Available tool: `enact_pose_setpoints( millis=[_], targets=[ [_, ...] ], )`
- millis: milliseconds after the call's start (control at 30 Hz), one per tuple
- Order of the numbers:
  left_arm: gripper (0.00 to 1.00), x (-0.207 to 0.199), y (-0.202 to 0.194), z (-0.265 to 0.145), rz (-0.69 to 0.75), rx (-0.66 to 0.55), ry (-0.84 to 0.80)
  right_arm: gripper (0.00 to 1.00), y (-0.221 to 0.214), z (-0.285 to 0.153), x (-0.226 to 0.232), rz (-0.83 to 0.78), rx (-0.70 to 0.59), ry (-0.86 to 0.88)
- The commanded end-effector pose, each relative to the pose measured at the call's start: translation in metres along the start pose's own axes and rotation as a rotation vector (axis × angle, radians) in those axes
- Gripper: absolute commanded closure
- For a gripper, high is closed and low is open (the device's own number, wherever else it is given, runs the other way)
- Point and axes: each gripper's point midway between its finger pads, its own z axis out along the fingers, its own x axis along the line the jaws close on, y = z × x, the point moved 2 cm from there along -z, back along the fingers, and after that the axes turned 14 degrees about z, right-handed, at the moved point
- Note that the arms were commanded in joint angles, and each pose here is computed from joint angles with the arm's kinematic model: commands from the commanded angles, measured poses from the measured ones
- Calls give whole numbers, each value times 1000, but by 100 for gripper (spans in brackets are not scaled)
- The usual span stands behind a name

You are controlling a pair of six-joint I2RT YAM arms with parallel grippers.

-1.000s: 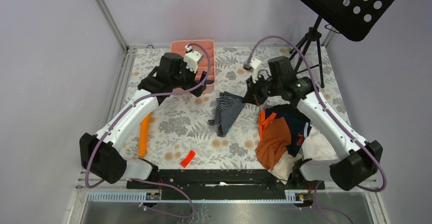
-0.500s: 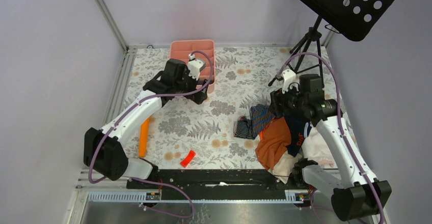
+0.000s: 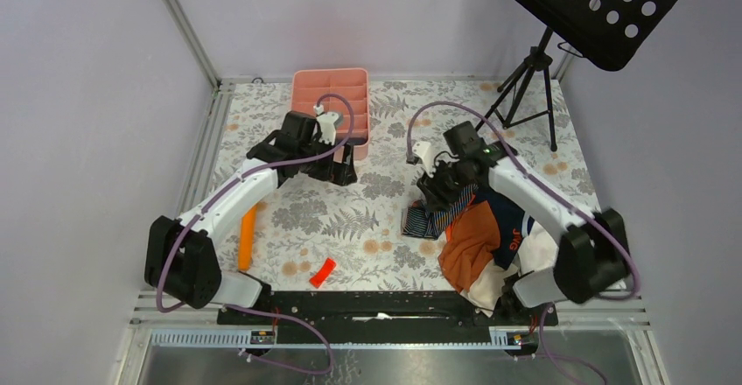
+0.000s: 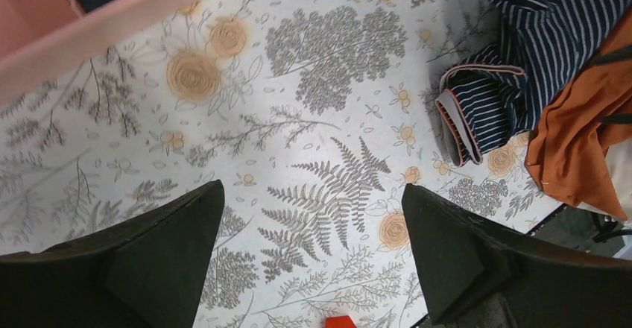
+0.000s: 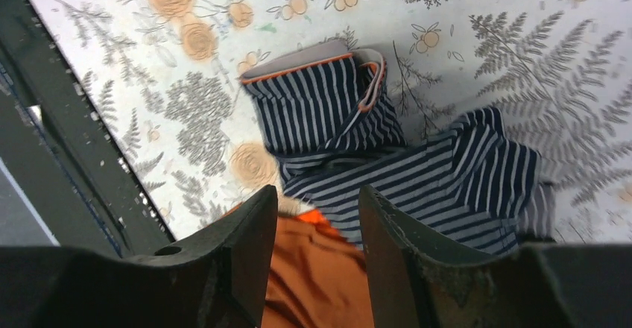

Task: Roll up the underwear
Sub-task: Flatten out the underwear at the center of the board.

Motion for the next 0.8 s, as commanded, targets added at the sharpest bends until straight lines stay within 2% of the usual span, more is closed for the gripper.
enact_pose_setpoints(
  millis=[0,67,167,300,400,467,533,600,767],
  targets=[
    [1,11,-7,-6,-128,-8,39,48,11,35,-12,71,49,59],
    [1,14,-11,-9,-143,-14,45,47,14,47,-16,107,51,66],
    [2,1,-12,-13,-91,-33,-54,48,15,59,-20,144,80,86],
    [15,-24,-15,-15,-38,-56,-224,57,19,67,-23,176,92,97],
    [19,-29,-24,-10,-33,-49,-260,64,28,68,-25,193,66,85],
    [21,-31,-30,-8,-26,-39,-275,72,34,69,-28,198,47,73],
    [23,-35,-32,-5,-21,-36,-303,88,37,70,-31,203,43,64],
    [27,-44,-30,-4,-2,-46,-364,99,40,70,-33,208,41,52],
    [29,-67,-22,14,39,-26,-436,100,50,67,-37,238,5,21]
  ],
)
